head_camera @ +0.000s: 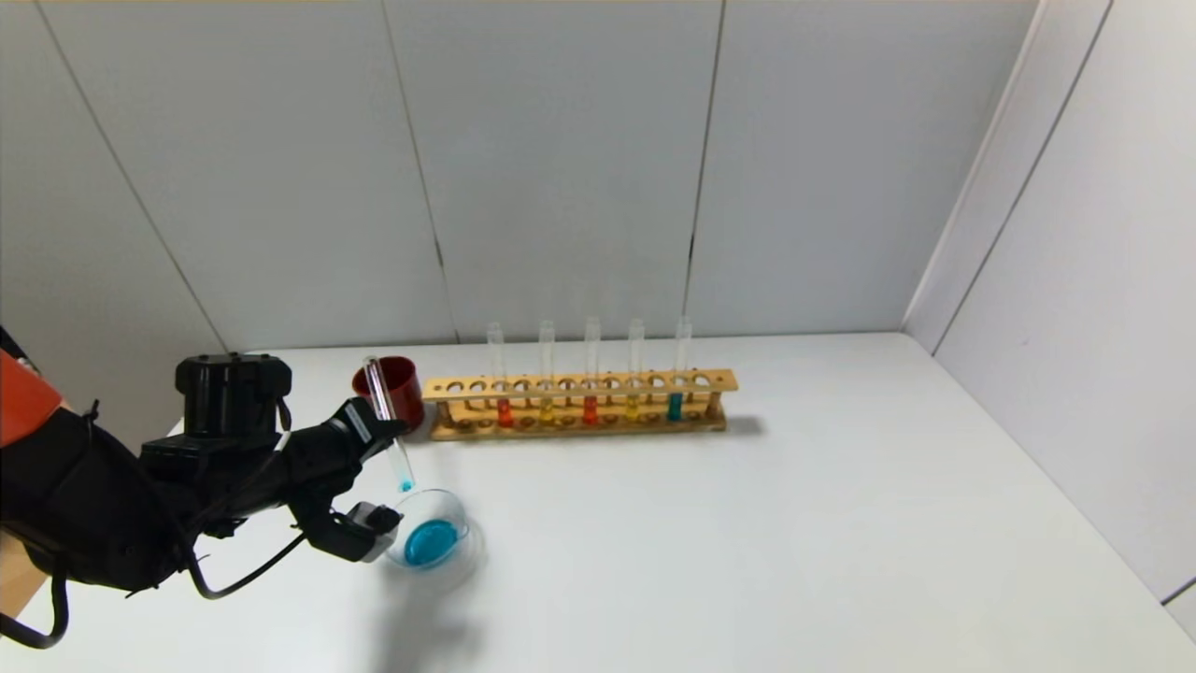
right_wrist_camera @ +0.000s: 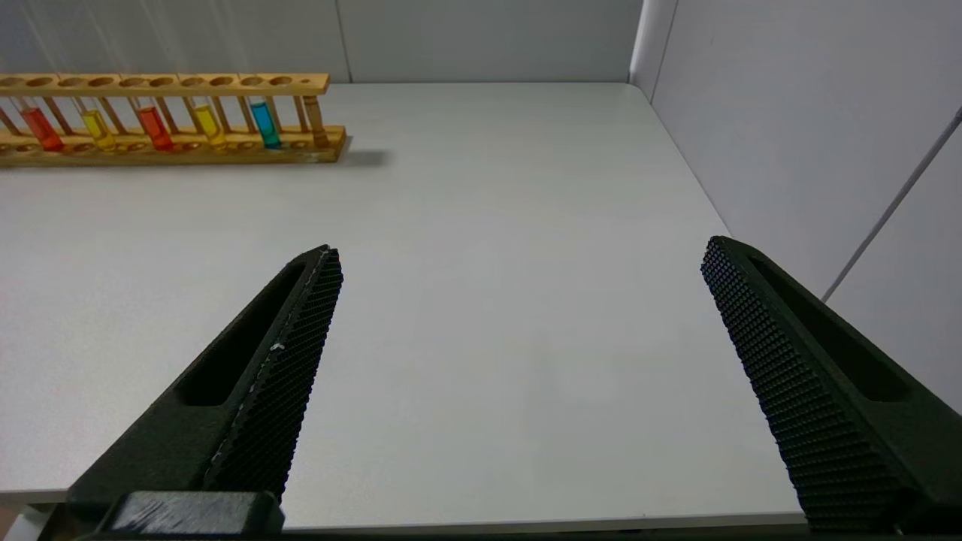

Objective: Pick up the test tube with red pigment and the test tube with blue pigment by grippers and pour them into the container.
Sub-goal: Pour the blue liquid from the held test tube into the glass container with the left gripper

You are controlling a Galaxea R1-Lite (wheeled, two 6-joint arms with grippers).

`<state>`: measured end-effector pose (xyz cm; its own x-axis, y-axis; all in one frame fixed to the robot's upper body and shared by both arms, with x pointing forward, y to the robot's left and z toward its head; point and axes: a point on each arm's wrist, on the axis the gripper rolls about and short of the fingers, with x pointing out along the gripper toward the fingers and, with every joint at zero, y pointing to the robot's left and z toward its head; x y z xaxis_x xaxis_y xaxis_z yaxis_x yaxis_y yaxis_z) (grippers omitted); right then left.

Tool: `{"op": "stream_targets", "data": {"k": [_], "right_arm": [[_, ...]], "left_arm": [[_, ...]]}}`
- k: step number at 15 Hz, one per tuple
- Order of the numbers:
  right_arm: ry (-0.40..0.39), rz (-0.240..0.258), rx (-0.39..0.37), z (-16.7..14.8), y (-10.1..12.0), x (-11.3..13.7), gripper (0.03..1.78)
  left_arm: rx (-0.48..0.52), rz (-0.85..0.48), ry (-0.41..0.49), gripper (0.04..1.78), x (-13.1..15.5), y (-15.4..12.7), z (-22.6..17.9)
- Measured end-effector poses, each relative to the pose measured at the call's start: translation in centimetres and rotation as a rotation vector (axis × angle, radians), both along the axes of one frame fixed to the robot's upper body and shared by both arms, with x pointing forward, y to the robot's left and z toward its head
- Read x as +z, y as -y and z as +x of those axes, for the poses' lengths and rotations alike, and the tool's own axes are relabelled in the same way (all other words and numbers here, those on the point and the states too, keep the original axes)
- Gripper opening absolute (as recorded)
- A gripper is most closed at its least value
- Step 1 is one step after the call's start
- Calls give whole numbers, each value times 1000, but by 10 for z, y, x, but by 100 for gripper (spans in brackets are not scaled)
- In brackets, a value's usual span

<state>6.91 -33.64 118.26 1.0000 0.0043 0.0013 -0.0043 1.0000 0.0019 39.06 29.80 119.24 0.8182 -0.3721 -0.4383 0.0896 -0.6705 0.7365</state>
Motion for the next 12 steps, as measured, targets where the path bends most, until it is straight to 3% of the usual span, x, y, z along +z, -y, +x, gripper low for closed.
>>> {"op": "stream_targets", "data": {"k": [3, 12], "right_arm": [[0, 0, 0, 0, 0, 0, 175], [0, 0, 0, 0, 0, 0, 175]], "left_arm": [[-16, 30, 50, 32, 4, 0, 0], [-3, 49, 87, 32, 8, -1, -5]]}}
